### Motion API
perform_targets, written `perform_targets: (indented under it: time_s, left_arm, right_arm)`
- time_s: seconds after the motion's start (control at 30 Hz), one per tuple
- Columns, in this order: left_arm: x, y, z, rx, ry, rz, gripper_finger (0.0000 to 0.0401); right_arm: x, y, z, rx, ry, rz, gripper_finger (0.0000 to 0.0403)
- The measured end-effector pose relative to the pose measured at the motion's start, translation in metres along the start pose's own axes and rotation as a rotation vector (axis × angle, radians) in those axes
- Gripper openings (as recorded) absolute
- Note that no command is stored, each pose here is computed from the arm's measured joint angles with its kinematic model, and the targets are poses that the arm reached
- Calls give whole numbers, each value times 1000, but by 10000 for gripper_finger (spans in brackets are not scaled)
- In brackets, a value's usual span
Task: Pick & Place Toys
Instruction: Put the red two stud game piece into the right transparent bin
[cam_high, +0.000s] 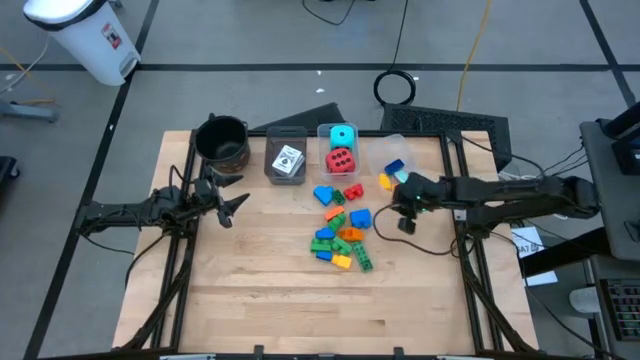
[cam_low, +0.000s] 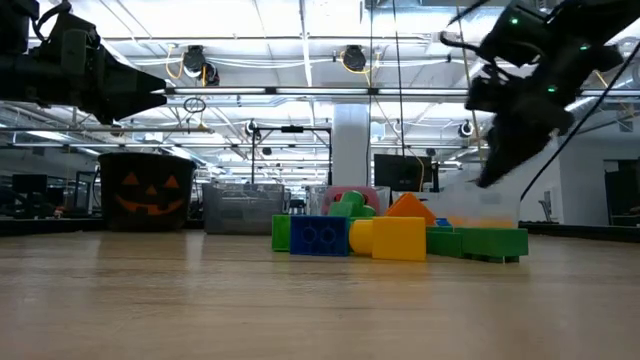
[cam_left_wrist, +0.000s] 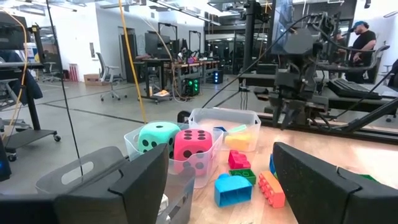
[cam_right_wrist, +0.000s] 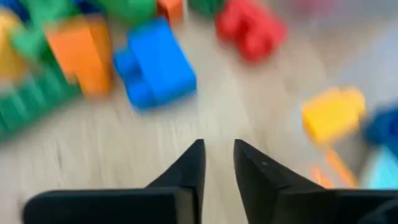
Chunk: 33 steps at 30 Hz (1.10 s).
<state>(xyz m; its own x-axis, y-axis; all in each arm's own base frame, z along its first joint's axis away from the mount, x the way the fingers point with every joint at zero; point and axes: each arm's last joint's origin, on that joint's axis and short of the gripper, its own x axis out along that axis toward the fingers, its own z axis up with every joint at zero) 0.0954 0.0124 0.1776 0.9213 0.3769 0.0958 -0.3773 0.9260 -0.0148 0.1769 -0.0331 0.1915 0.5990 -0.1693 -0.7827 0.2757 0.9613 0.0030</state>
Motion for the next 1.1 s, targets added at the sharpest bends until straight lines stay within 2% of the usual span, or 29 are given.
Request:
perform_targets:
  time_s: [0.13, 0.2, 0.37, 0.57, 0.77, 0.9, 1.1]
  left_arm:
    - [0, 0, 0, 0, 0, 0, 292]
    - [0, 0, 0, 0, 0, 0, 292]
    - [0, 0, 0, 0, 0, 0, 292]
    - [0, 0, 0, 0, 1, 1, 292]
    - [0, 0, 0, 0, 1, 0, 292]
    - [0, 0, 0, 0, 0, 1, 292]
    - [0, 0, 0, 0, 0, 0, 292]
  right_arm:
    - [2, -2, -11, -10, 17, -77, 15]
    - [9, -4, -16, -44, 16, -98, 4]
    - [26, -10, -20, -91, 6, -126, 14]
    - [38, -22, -15, -76, -16, -260, 1]
    - [54, -32, -3, -33, -116, -294, 2]
    - [64, -37, 3, -50, -175, -317, 2]
    - [67, -36, 4, -69, -174, -310, 1]
